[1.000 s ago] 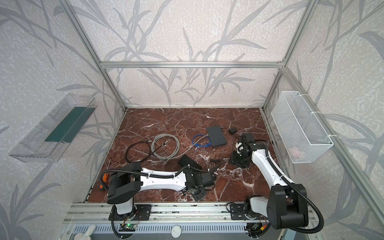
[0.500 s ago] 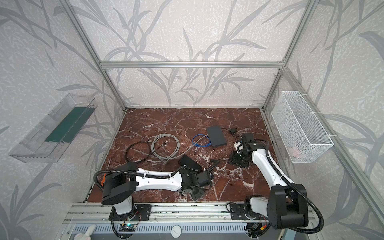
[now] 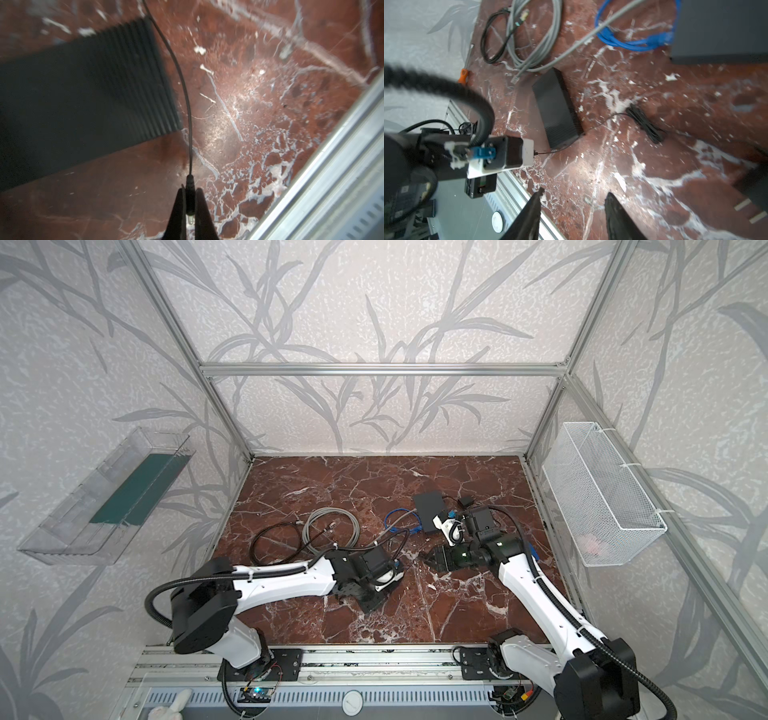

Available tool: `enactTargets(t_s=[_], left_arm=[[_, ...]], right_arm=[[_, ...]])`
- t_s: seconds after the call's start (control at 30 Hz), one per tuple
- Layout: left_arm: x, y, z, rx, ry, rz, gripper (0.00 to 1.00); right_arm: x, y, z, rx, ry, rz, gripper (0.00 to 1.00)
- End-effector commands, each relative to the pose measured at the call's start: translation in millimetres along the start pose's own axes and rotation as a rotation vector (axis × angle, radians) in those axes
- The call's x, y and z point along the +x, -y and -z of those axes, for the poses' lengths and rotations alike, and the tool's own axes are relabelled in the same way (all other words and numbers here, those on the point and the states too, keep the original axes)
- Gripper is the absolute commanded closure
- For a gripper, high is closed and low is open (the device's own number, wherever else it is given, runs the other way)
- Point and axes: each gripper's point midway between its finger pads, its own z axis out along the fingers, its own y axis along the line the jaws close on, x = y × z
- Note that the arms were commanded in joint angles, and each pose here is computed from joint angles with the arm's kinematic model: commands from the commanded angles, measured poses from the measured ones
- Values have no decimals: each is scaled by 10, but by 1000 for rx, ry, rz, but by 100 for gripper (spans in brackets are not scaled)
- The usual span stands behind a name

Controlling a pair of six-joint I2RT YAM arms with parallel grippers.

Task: Insert the plug into the switch port
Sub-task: 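Lift the barrel plug toward table centre while the right gripper approaches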

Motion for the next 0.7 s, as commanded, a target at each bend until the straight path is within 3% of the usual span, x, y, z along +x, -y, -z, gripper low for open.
enactTargets(t_s=[0.0, 0.2, 0.23, 0.27, 0.4, 0.53, 0.67], left_arm=[[20, -4, 222, 76, 30, -40, 99], [-168, 16, 423, 160, 99, -68, 99], [-203, 60, 434, 185, 108, -74, 99], [-231, 104, 440, 212, 114, -79, 100], [-256, 75, 370, 215, 124, -94, 100], [-222, -107, 370, 209, 104, -73, 100], [-245, -196, 479, 231, 121, -61, 100]], right_arm=[[71, -153, -43, -46, 37, 106, 47], [125, -442, -121, -79, 88, 241, 30], [129, -470, -144, -85, 82, 246, 19], [132, -514, -178, -100, 77, 258, 1], [177, -627, -350, -137, 49, 336, 1], [181, -537, -488, -74, 21, 427, 1], [130, -601, -582, -76, 90, 591, 5]])
